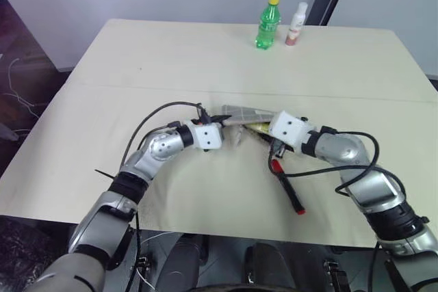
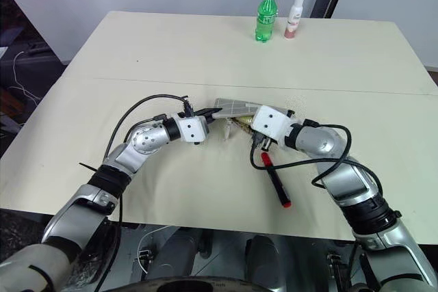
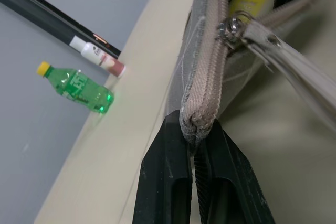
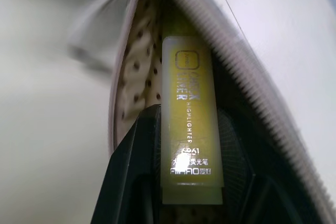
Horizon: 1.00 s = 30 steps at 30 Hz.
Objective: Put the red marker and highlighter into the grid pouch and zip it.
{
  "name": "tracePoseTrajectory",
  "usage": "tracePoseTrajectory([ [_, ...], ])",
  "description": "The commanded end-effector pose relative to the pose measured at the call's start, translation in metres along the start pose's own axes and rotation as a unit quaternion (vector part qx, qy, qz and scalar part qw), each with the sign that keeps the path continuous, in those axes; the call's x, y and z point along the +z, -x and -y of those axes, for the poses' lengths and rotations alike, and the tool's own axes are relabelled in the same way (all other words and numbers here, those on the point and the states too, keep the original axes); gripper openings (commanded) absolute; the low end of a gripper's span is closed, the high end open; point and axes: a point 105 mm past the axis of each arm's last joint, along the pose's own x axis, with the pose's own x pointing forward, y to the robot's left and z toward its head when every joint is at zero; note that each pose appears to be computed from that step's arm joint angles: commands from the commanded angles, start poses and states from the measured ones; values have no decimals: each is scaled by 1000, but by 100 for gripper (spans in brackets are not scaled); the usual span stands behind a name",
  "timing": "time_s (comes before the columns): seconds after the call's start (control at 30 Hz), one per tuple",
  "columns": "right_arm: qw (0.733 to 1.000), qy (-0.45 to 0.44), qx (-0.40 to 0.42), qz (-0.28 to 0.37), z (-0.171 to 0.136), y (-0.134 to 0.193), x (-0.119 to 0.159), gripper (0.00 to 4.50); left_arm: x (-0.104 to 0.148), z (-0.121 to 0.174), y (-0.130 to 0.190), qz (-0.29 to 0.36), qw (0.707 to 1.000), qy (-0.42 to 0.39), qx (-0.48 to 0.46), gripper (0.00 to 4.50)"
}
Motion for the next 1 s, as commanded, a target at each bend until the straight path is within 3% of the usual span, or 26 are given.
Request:
tracePoseTrajectory([
  [0.03, 1000, 1, 4, 20, -3, 6, 0, 141, 7, -33, 3, 20, 998, 14, 58, 0],
  [0.23, 989, -95, 4, 117, -6, 35, 23, 443, -9, -35, 14, -5, 996, 37, 75, 0],
  [0.43, 984, -127, -23, 123, -3, 49, 21, 448, -11, -33, 16, -8, 996, 46, 78, 0],
  [0.6, 957, -240, 40, 156, -30, 77, 28, 448, -14, -32, 18, -13, 996, 43, 77, 0],
  [0.77, 939, -327, 17, 102, -52, 98, 1, 448, -16, -30, 21, -17, 996, 40, 77, 0],
  [0.93, 946, -323, 8, -17, -87, 104, -41, 448, -17, -24, 20, -20, 997, 34, 67, 0],
  [1.0, 938, -344, 14, -29, -95, 105, -45, 448, -16, -23, 19, -19, 997, 33, 65, 0],
])
